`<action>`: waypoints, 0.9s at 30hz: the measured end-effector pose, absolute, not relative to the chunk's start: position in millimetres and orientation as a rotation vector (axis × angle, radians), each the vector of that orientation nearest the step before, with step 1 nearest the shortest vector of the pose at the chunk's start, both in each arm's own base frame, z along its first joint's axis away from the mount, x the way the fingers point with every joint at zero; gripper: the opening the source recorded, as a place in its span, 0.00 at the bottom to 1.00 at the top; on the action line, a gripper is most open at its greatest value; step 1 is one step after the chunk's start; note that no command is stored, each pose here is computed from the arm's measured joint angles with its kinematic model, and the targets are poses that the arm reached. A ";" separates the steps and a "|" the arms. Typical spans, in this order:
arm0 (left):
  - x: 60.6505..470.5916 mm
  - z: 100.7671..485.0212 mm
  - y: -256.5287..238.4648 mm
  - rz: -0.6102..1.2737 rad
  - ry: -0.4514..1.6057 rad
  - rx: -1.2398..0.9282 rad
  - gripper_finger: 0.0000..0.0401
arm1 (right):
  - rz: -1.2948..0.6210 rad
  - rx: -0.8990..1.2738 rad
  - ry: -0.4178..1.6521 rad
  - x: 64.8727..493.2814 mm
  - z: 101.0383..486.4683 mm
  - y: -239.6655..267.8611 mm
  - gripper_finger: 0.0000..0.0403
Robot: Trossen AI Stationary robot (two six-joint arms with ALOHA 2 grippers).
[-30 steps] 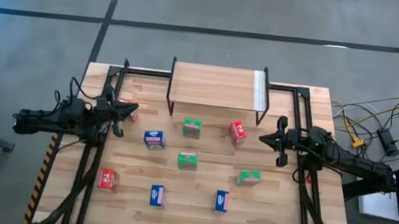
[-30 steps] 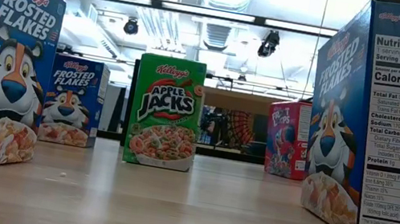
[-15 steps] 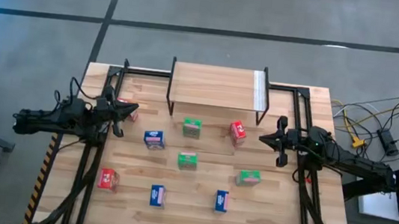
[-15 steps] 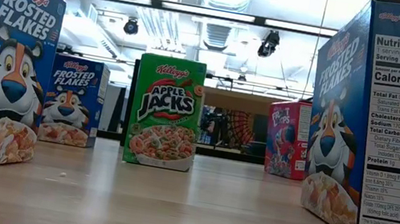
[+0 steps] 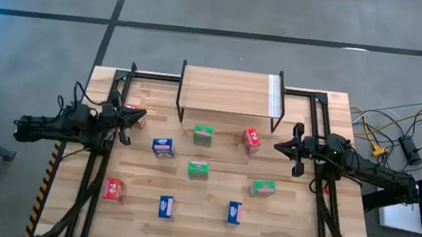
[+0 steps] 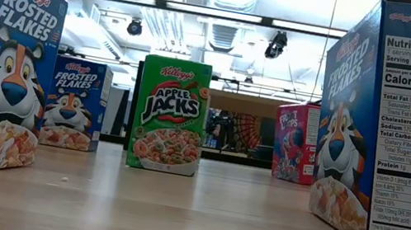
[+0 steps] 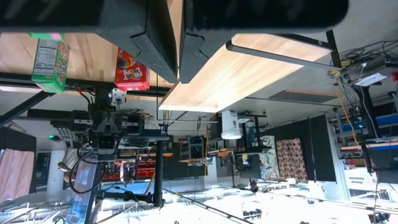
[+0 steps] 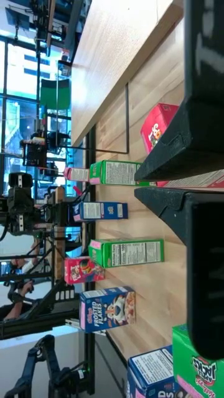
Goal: Stack cereal on shelf
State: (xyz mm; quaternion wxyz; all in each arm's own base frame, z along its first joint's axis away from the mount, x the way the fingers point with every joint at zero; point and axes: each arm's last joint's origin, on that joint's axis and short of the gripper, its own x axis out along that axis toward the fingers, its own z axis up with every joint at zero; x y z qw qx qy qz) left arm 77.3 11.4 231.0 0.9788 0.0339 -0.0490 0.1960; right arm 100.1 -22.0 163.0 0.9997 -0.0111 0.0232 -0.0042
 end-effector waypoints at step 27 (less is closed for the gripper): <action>75.8 240.3 11.4 0.380 -0.226 -0.100 0.00 | -0.005 0.028 -0.013 100.2 169.0 -22.0 0.04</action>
